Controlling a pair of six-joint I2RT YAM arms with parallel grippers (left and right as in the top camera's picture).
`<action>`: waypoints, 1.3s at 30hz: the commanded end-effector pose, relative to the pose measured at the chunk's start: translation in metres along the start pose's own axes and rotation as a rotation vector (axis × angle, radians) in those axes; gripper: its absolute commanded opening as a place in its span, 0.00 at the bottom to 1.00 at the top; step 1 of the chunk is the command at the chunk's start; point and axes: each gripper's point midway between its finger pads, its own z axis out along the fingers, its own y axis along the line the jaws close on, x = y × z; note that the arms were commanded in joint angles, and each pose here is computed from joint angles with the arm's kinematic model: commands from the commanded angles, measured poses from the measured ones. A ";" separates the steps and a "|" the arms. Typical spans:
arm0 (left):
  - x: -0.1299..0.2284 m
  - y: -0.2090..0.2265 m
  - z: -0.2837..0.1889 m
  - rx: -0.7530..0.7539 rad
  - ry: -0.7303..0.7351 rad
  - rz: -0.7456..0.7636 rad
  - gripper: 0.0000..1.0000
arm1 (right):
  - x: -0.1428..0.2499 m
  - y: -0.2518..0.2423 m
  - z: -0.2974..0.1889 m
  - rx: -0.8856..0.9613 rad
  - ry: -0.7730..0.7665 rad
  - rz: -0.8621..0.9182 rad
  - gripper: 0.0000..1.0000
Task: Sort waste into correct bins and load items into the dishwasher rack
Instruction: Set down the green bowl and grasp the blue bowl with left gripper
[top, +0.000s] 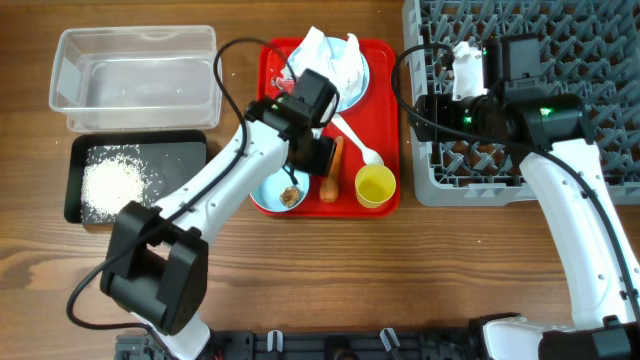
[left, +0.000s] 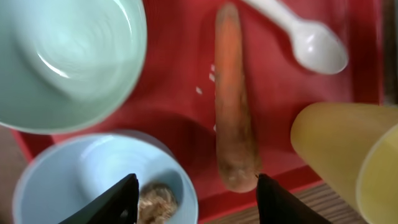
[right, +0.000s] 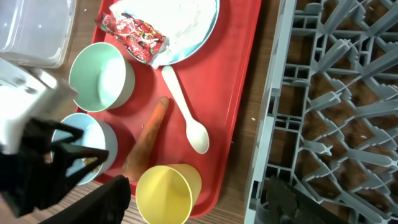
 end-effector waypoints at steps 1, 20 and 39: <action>0.026 0.008 0.027 -0.031 0.080 -0.133 0.56 | -0.006 -0.003 0.000 0.014 -0.010 0.013 0.74; 0.025 0.022 0.071 -0.083 0.025 -0.159 0.15 | -0.006 -0.003 0.000 0.014 -0.010 0.014 0.74; -0.006 0.038 -0.077 0.012 -0.033 -0.258 0.04 | -0.007 -0.003 0.000 0.014 -0.015 0.012 0.74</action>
